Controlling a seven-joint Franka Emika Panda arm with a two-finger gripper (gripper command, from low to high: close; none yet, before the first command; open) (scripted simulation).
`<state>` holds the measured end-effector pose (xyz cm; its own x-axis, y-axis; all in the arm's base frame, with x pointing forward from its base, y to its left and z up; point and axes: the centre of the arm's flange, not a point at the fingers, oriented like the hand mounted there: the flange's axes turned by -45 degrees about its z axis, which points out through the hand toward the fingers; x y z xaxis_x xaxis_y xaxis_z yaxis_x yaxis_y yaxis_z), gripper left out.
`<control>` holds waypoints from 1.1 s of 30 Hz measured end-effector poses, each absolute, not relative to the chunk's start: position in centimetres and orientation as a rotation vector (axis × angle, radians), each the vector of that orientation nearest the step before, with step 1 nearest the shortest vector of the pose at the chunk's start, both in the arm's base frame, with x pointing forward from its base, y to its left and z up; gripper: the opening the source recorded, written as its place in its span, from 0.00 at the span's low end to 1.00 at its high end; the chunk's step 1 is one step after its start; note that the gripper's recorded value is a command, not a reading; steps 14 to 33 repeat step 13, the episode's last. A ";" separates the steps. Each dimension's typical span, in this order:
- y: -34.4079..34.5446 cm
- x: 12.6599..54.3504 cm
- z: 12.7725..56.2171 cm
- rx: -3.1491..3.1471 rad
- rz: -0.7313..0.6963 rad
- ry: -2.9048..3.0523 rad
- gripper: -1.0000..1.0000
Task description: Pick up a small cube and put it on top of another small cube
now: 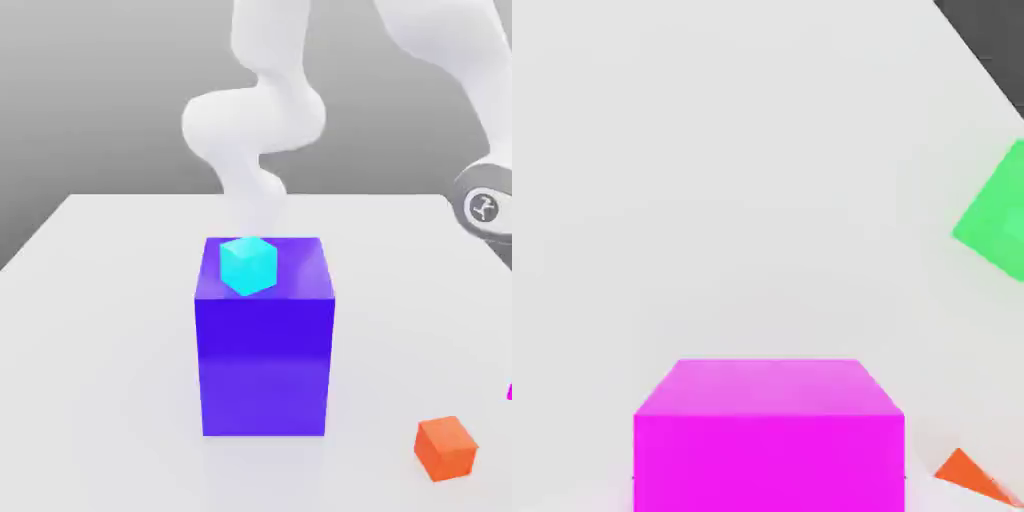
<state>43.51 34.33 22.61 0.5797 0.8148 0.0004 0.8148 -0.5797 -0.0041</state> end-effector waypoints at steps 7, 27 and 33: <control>32.9 52.0 23.4 -2.741 0.002 -1.528 0.00; 32.8 52.6 19.0 -2.739 0.002 -1.534 1.00; 32.8 52.6 19.0 -2.739 0.002 -1.534 1.00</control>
